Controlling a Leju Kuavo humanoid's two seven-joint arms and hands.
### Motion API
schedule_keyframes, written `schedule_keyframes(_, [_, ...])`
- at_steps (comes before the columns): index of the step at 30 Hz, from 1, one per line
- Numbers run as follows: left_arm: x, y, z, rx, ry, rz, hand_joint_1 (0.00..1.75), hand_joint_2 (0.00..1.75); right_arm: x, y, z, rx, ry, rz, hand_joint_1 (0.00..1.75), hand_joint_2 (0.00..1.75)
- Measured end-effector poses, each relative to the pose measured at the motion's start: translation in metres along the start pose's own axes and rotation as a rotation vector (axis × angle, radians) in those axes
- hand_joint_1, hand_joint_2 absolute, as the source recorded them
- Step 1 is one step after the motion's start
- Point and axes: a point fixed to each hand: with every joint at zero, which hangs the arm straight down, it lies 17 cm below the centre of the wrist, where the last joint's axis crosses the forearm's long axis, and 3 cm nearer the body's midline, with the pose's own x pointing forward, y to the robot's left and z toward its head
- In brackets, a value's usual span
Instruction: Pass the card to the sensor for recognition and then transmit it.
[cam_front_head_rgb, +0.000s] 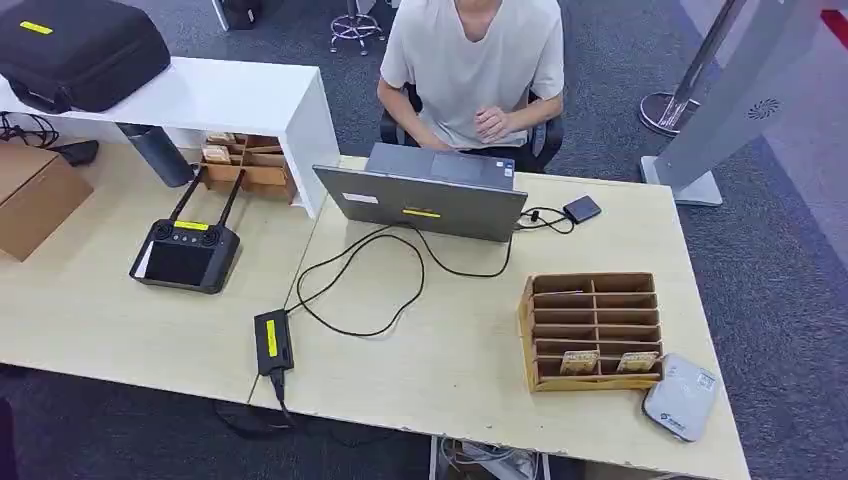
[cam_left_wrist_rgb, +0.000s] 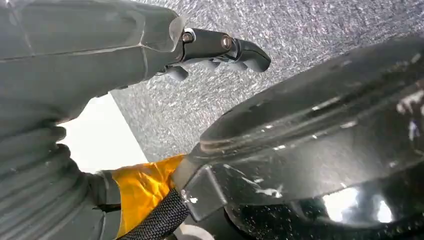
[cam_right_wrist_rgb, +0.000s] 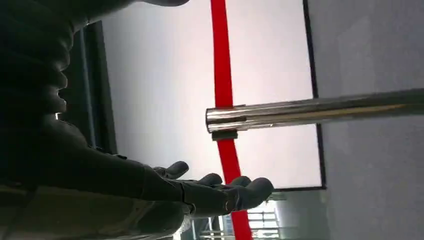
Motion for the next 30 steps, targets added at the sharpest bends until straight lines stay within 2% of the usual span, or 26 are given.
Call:
schedule_keyframes(7, [0.001, 0.000, -0.001, -0.009, -0.004, -0.032, 0.00, 1.75, 0.061, 0.017, 0.037, -0.102, -0.108, -0.099, 0.00, 1.75])
schedule_keyframes(9, [0.001, 0.000, -0.001, -0.008, -0.003, -0.033, 0.00, 1.75, 0.087, 0.025, 0.047, -0.101, -0.178, -0.097, 0.00, 1.75])
schedule_keyframes(14, [0.000, 0.000, -0.001, -0.003, 0.004, -0.027, 0.00, 1.75, 0.177, 0.067, 0.085, 0.009, -0.434, -0.111, 0.00, 1.75])
schedule_keyframes(19, [-0.002, 0.001, -0.001, 0.002, 0.017, -0.013, 0.00, 1.75, 0.255, 0.132, 0.132, 0.228, -0.654, -0.111, 0.00, 1.75])
schedule_keyframes(23, [-0.002, 0.001, -0.001, 0.002, 0.018, -0.011, 0.00, 1.75, 0.275, 0.149, 0.142, 0.252, -0.695, -0.038, 0.00, 1.75])
schedule_keyframes(30, [-0.003, 0.001, -0.001, 0.003, 0.018, -0.010, 0.00, 1.75, 0.281, 0.158, 0.142, 0.258, -0.704, 0.018, 0.00, 1.75])
